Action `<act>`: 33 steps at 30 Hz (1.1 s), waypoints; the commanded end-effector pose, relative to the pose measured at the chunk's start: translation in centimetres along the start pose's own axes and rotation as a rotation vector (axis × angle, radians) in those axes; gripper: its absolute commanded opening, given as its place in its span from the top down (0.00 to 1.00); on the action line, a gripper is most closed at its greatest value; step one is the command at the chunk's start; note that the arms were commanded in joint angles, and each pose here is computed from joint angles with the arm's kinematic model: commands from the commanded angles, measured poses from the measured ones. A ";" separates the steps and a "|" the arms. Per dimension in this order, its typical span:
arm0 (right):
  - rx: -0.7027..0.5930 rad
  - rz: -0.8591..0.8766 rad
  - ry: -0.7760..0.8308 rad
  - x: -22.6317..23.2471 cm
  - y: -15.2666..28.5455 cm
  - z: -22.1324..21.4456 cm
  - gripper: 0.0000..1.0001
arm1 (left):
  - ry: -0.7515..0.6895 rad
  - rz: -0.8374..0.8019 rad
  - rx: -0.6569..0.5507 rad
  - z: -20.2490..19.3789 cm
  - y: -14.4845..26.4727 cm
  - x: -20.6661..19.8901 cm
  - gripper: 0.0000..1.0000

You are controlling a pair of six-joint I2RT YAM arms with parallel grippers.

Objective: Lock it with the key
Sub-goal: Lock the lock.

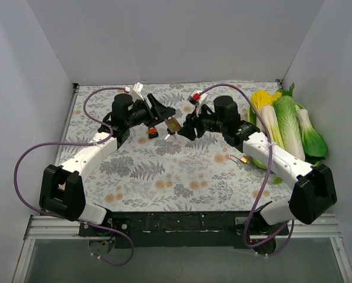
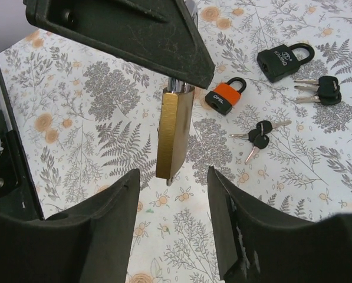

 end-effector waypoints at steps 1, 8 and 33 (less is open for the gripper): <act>-0.014 0.036 0.029 0.7 0.1 0.8 0.35 | -0.018 -0.096 -0.077 2.1 1.3 -3.0 1.00; -0.045 -0.020 0.099 0.6 -0.4 0.6 0.46 | 0.027 -0.095 -0.080 2.4 1.1 -2.7 1.00; -0.033 -0.066 0.150 0.1 -1.1 -0.9 0.60 | 0.070 -0.096 -0.092 2.8 1.2 -2.1 1.00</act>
Point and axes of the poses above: each gripper's point midway between its finger pads, its own y axis back along the fingers, its own x axis along the line the jaws close on, z = x × y, the point moved 6 cm from there along y, back along the fingers, and after that the axes turned 12 degrees about -y, right-handed, at the moved point
